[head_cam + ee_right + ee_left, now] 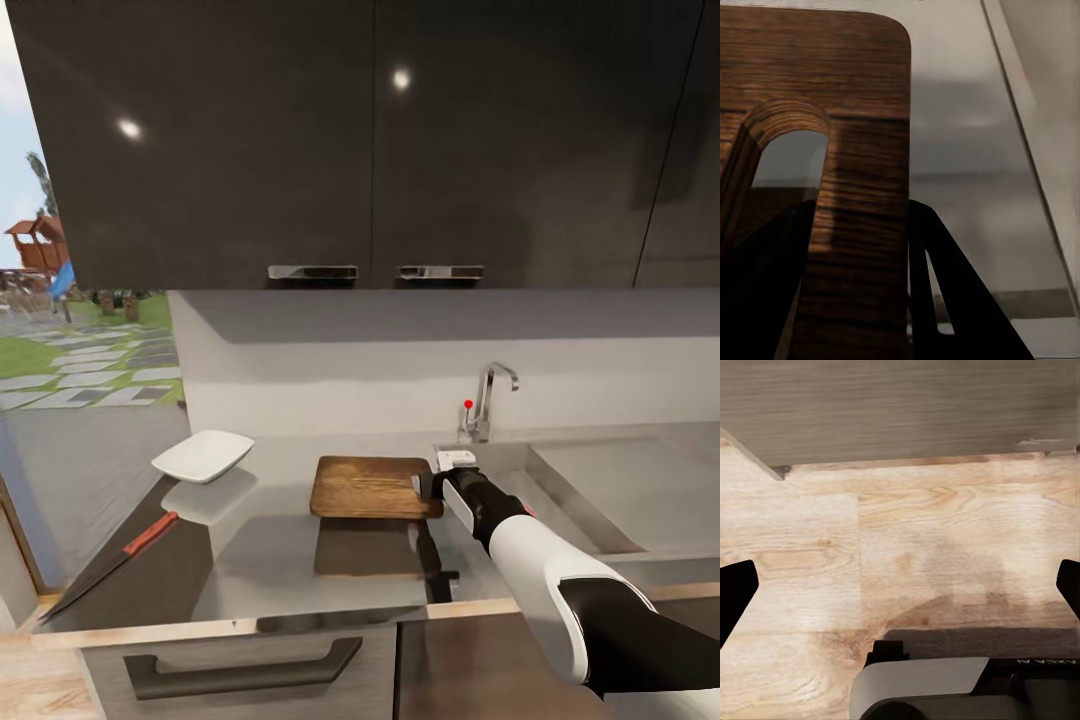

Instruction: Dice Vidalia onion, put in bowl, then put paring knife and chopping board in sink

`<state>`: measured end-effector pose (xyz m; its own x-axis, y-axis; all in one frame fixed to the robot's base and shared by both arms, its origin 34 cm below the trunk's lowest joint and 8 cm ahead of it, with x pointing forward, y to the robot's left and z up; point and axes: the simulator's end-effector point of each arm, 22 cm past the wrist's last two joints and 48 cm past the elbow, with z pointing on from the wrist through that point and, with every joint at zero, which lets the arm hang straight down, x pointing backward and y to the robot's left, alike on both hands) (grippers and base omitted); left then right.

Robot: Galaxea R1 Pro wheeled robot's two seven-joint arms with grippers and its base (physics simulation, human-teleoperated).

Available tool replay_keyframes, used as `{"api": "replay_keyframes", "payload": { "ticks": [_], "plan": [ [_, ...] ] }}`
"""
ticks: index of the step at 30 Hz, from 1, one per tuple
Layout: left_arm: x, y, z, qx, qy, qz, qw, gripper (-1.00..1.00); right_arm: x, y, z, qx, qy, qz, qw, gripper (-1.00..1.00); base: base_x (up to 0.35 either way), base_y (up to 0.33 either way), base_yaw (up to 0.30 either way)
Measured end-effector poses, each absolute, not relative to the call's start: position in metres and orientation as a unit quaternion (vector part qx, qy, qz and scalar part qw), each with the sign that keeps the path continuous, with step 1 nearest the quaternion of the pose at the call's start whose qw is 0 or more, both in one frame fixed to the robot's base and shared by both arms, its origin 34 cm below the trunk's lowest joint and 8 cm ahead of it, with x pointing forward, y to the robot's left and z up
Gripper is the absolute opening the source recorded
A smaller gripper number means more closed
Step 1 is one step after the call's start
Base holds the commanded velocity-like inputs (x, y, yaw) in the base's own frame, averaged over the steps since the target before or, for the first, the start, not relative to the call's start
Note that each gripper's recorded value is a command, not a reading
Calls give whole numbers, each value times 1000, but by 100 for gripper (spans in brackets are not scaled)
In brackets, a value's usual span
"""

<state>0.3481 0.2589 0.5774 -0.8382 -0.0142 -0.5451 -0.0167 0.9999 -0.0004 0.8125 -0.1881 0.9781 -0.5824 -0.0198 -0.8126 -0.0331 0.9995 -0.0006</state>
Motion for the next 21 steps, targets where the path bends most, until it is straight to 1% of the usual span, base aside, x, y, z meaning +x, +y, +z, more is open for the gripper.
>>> {"api": "replay_keyframes", "payload": {
  "ticks": [10, 12, 21],
  "plan": [
    [348, 259, 587, -8, 959, 2, 285, 100, 807, -190, 976, -27, 894, -6, 448, -100, 0, 0, 0],
    [348, 259, 587, -8, 959, 2, 285, 100, 808, -191, 975, -40, 889, -19, 456, -100, 0, 0, 0],
    [348, 259, 587, -8, 959, 2, 285, 100, 804, -178, 967, -50, 891, -16, 452, -100, 0, 0, 0]
  ]
}}
